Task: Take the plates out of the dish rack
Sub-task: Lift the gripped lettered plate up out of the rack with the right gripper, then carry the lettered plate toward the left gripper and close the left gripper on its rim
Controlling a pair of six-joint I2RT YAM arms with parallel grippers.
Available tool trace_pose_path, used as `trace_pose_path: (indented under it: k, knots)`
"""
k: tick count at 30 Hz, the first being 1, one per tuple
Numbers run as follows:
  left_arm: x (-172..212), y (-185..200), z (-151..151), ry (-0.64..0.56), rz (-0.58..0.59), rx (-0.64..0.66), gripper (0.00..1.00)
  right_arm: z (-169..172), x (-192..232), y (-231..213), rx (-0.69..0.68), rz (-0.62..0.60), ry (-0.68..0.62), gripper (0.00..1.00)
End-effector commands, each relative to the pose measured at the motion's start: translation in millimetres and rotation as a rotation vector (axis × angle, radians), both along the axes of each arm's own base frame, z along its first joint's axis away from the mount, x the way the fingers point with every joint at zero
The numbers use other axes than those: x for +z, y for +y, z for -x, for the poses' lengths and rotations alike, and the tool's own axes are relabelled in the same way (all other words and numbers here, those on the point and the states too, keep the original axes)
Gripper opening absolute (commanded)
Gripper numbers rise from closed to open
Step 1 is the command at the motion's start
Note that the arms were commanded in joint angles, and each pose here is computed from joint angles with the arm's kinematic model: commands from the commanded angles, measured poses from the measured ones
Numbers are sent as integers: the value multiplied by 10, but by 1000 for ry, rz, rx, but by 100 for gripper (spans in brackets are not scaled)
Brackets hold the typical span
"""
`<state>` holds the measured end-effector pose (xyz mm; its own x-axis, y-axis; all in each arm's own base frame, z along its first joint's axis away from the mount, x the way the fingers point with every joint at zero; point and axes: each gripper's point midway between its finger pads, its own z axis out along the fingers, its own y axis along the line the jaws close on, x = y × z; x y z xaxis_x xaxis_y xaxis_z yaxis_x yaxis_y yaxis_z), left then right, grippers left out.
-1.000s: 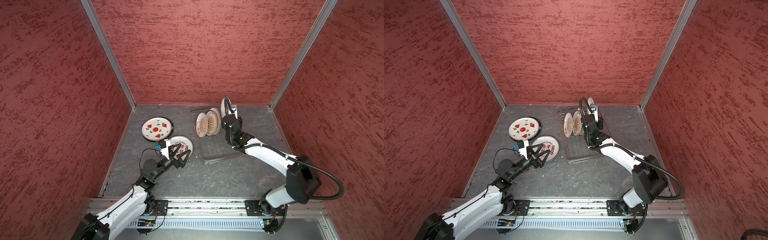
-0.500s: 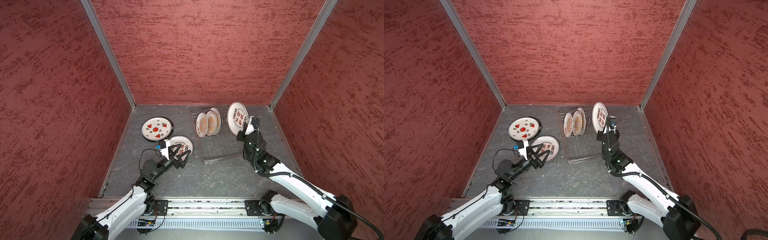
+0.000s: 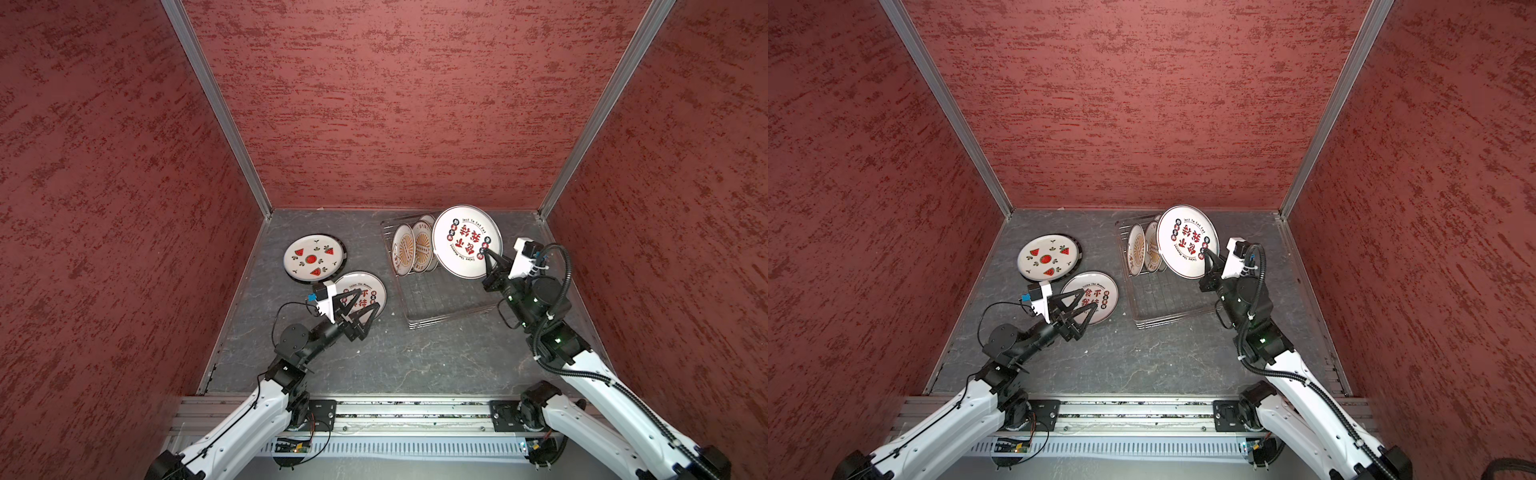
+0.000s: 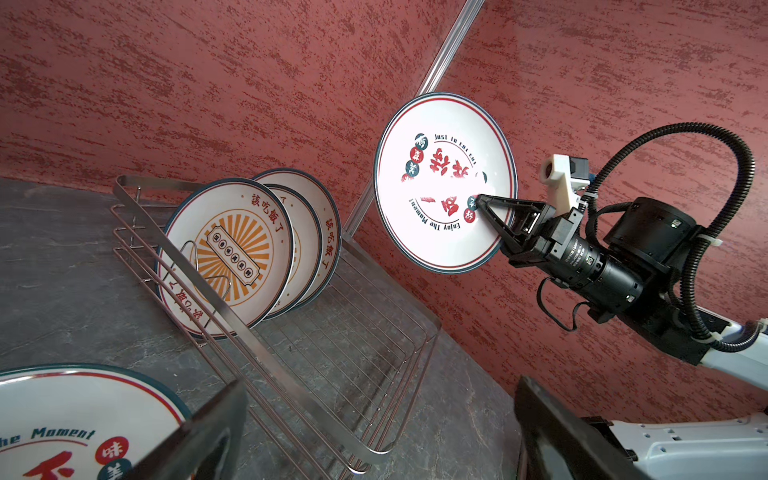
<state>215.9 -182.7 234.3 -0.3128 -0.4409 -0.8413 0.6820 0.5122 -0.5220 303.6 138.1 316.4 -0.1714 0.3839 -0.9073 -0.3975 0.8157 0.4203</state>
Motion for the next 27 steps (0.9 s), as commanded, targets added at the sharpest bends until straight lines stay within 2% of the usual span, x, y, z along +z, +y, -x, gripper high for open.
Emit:
trace_pose_path:
  k: [1,12,17,27]
  knots:
    - [-46,5,23,22,-5,-1,99,137,218,261,219,-130,-38,3]
    - [-17,5,85,52,38,-26,99,135,43,608,466,-311,46,2]
    - [-10,33,106,73,85,-24,99,-14,-171,669,386,-283,77,4]
    - [-62,65,32,101,70,24,99,-36,-465,1002,497,-335,161,2]
